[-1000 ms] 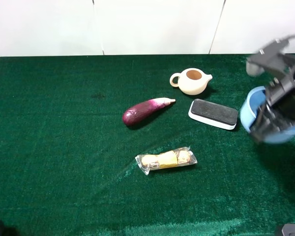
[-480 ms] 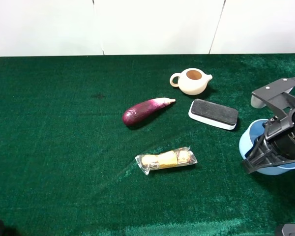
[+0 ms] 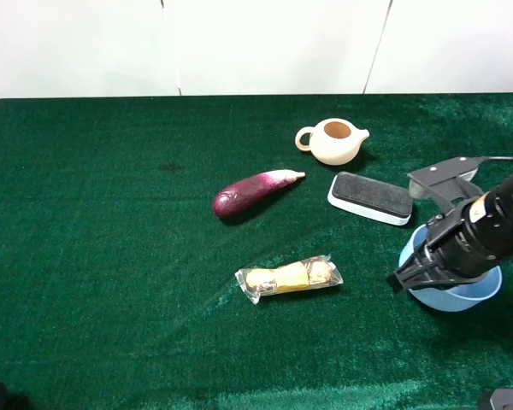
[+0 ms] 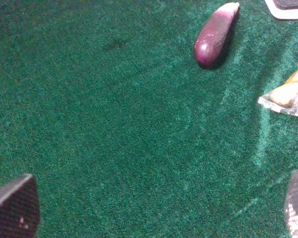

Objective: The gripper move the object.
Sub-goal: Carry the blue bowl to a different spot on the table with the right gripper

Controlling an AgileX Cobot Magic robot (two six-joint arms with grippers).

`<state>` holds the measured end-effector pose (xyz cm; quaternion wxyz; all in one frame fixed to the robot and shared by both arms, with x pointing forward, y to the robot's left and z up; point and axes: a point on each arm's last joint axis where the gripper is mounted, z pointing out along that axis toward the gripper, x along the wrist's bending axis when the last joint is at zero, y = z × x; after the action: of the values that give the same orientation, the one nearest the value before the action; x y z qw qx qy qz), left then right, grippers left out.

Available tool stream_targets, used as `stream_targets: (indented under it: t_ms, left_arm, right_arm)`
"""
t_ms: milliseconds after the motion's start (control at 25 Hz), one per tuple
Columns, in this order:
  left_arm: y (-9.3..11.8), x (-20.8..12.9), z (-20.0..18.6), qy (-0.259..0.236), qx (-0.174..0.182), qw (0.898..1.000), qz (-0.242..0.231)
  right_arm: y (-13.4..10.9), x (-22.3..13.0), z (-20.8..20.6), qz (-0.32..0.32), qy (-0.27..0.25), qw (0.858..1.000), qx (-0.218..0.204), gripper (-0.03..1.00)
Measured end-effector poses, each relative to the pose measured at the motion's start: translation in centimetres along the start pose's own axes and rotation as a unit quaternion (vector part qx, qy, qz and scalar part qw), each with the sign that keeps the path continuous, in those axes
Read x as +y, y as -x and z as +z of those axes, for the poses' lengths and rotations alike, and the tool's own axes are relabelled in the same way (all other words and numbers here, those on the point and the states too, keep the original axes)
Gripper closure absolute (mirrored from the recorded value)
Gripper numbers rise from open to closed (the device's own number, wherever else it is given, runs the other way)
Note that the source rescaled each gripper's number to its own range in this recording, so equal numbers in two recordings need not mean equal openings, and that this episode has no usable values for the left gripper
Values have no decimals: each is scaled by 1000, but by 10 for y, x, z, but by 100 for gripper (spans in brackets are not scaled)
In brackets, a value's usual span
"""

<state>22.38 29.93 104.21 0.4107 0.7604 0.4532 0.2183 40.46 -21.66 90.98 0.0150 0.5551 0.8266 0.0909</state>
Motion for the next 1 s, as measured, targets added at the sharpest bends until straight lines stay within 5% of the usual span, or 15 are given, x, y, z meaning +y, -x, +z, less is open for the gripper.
stream_targets:
  t_ms: [760, 880, 1000]
  left_arm:
    - [0, 0, 0, 0, 0, 1000, 0]
    - [0, 0, 0, 0, 0, 1000, 0]
    - [0, 0, 0, 0, 0, 1000, 0]
  right_arm:
    - [0, 4, 8, 21, 5, 1000, 5, 97]
    - [-1, 4, 8, 25, 5, 1000, 7, 90]
    - [-1, 4, 8, 27, 7, 1000, 8, 71]
